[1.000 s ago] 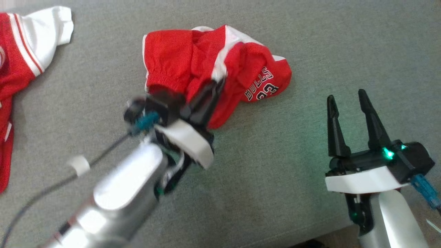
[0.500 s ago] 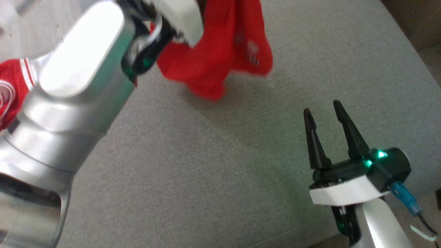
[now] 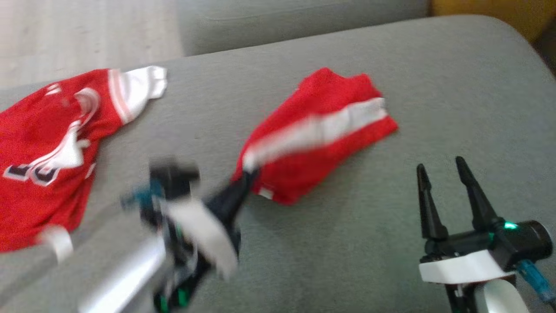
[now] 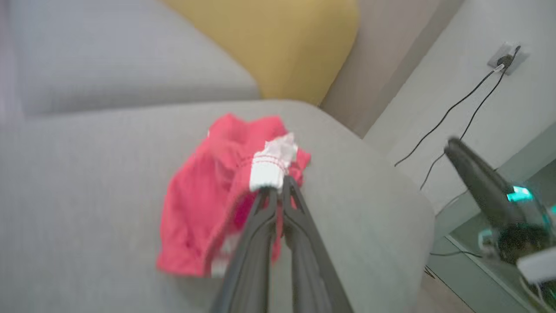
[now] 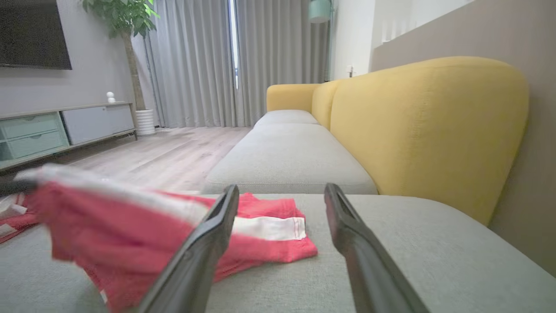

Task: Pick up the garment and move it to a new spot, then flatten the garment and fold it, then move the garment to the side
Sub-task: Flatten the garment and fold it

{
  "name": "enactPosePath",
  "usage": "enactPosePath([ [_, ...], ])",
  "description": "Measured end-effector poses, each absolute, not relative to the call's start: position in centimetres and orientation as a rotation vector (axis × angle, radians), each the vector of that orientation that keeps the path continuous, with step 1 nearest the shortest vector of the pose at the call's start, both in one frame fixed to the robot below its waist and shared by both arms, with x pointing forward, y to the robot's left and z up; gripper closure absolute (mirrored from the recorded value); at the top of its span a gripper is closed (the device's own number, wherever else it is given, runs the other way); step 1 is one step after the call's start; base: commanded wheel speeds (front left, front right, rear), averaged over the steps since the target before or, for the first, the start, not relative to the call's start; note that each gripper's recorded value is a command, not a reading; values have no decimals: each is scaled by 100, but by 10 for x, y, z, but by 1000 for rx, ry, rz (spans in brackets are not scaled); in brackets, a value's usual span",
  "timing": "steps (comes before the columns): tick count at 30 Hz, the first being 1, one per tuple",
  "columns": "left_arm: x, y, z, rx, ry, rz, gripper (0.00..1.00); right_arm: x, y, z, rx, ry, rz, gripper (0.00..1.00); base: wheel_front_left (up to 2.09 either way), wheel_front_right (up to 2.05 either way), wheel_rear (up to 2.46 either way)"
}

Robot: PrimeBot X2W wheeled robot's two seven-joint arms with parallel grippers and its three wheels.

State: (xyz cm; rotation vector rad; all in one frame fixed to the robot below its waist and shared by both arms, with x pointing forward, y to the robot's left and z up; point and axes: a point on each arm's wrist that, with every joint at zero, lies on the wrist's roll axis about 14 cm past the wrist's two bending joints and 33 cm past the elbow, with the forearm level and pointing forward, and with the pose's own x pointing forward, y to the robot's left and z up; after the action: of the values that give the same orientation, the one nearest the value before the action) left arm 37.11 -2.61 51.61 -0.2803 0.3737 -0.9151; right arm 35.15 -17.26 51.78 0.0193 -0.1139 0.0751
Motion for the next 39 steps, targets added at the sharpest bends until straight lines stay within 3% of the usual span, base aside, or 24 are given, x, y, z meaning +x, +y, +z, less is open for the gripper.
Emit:
enactPosePath([
  [5, 325, 19, 455, -261, 477, -769, 100, 366, -158, 500, 13, -63, 128, 0, 0, 0, 0],
  [17, 356, 120, 420, -135, 416, -434, 100, 430, -98, 438, 32, 114, 290, 0, 0, 0, 0],
  [22, 360, 127, 410, -151, 427, -399, 100, 428, -81, 402, 33, 224, 339, 0, 0, 0, 0],
  [30, 364, 128, 405, -152, 425, -392, 100, 421, -71, 397, 79, 248, 362, 0, 0, 0, 0],
  [32, 365, 126, 406, -152, 422, -396, 100, 420, -72, 398, 83, 248, 358, 20, 0, 0, 0],
  [33, 365, 127, 406, -152, 418, -396, 100, 420, -72, 398, 83, 246, 357, 54, 0, 0, 0],
  [35, 364, 127, 405, -148, 420, -395, 100, 419, -72, 399, 81, 246, 358, 94, 0, 0, 0],
  [36, 364, 127, 405, -146, 421, -395, 100, 418, -72, 398, 82, 250, 359, 100, 0, 0, 0],
  [39, 363, 127, 405, -132, 418, -399, 100, 415, -70, 395, 78, 265, 368, 100, 0, 0, 0],
])
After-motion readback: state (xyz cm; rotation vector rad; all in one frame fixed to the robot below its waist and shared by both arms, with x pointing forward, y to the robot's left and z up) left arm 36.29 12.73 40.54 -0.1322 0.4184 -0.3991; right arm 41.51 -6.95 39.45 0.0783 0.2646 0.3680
